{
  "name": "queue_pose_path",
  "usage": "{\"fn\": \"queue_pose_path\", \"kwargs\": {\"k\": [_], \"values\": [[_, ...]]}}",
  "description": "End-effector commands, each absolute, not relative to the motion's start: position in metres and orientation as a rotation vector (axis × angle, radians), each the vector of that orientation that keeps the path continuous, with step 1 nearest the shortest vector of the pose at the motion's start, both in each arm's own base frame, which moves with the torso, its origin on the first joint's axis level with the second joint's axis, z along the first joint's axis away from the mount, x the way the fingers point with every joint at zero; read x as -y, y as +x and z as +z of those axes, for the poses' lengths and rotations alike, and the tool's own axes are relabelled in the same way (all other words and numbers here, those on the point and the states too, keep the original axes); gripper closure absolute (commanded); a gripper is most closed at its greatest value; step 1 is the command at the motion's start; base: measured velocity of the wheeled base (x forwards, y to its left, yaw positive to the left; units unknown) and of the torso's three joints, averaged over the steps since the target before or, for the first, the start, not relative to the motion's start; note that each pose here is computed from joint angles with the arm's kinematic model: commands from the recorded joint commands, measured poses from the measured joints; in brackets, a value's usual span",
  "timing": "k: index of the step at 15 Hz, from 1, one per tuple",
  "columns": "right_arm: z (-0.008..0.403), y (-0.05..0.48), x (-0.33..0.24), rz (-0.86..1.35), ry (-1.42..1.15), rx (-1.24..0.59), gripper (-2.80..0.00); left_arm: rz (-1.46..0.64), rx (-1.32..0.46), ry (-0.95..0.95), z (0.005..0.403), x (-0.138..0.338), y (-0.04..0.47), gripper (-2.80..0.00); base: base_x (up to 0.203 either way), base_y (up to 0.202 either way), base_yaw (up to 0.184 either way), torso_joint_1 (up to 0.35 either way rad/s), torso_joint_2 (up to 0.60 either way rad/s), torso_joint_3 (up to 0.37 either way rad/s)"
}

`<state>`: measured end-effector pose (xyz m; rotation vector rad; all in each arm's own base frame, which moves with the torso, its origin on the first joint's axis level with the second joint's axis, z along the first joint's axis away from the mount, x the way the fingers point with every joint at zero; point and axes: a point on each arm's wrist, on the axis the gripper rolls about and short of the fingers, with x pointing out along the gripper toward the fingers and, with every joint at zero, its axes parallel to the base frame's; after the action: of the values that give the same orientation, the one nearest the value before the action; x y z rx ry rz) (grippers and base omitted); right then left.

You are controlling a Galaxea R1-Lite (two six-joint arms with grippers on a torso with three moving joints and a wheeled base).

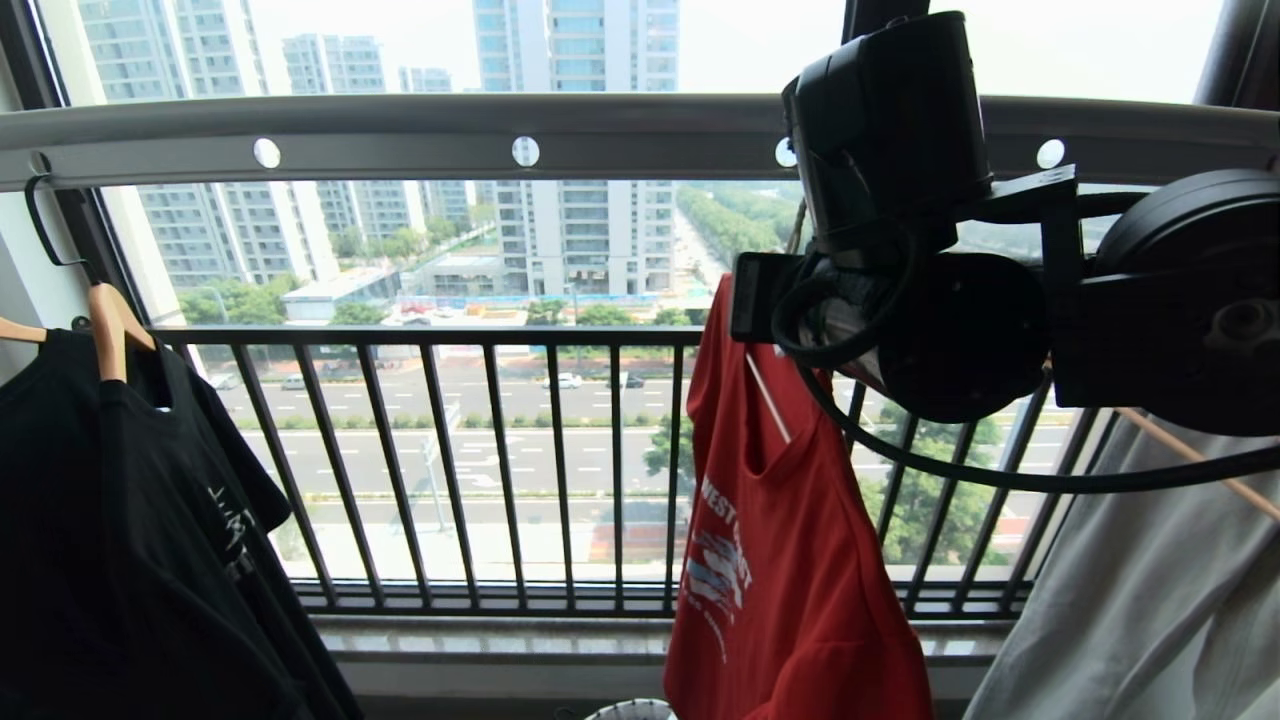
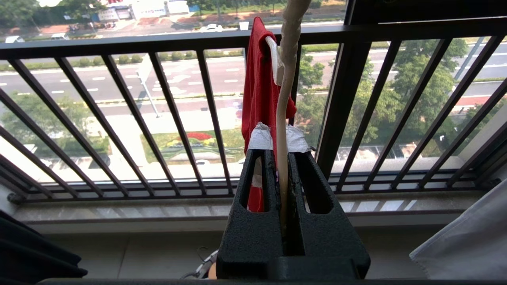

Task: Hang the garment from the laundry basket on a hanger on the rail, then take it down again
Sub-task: Take the clothes off the clothes rack

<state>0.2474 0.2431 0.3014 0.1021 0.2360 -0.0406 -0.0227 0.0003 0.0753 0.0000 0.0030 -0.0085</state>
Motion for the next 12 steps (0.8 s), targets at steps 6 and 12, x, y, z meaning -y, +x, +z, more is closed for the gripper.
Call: {"fn": "queue_pose_path", "kwargs": {"k": [6, 12], "values": [[0.321, 0.218, -0.235, 0.004, 0.128, -0.204, 0.0, -0.008, -0.003, 0.0, 0.075, 0.0, -0.023, 0.0, 0.0, 0.0, 0.0, 0.0, 0.0, 0.0], [0.326, 0.162, -0.201, 0.155, 0.088, -0.221, 0.0, -0.008, -0.003, 0.0, 0.075, 0.0, -0.023, 0.0, 0.0, 0.0, 0.0, 0.0, 0.0, 0.0]]}}
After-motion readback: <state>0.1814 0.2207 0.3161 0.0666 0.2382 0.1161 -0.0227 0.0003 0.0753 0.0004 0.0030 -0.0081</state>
